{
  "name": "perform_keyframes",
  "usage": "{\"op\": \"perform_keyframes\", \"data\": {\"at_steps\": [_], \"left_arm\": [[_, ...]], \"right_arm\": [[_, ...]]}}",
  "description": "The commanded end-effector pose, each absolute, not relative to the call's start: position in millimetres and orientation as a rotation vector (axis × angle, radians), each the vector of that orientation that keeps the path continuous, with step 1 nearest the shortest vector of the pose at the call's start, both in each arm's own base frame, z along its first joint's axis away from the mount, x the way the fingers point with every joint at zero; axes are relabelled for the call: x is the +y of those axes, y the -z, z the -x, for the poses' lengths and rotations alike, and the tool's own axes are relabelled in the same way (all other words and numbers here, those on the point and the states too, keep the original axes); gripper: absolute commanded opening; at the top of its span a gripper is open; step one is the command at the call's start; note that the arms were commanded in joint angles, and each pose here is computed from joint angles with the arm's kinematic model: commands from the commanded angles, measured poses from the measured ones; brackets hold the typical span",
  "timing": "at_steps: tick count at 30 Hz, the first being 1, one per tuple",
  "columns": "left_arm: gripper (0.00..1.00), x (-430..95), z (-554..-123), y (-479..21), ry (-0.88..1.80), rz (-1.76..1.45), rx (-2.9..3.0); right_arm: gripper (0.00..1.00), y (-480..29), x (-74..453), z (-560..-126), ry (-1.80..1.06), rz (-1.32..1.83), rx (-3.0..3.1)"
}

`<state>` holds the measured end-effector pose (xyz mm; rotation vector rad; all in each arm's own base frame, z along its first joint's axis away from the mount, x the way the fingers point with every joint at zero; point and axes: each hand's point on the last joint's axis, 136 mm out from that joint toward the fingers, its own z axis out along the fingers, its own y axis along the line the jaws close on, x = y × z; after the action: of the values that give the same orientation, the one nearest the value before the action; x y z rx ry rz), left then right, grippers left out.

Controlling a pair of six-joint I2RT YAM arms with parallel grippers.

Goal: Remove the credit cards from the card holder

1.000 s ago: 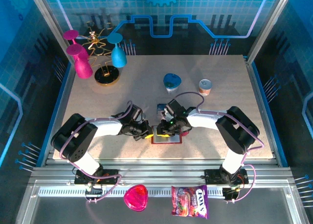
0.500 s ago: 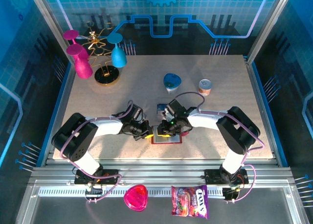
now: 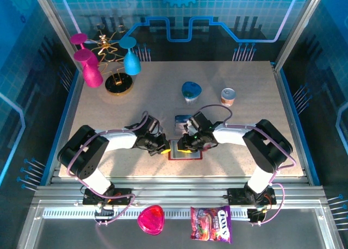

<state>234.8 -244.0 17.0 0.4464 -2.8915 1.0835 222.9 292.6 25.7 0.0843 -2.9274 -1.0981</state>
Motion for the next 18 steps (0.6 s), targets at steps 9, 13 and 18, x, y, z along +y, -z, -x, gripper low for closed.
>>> {"op": "perform_keyframes", "data": {"at_steps": [9,13,18], "left_arm": [[0.21,-258,-244,-53,-1.235,-0.415,-2.893],[0.25,-267,-243,-52,-1.249,-0.409,-2.867],[0.27,-270,-240,-44,-1.214,-0.409,-2.868]], "right_arm": [[0.27,-19,284,-220,1.253,0.005,-2.848],[0.27,-17,283,-219,1.29,0.023,-2.827],[0.26,-17,281,-220,1.334,0.037,-2.807]]}}
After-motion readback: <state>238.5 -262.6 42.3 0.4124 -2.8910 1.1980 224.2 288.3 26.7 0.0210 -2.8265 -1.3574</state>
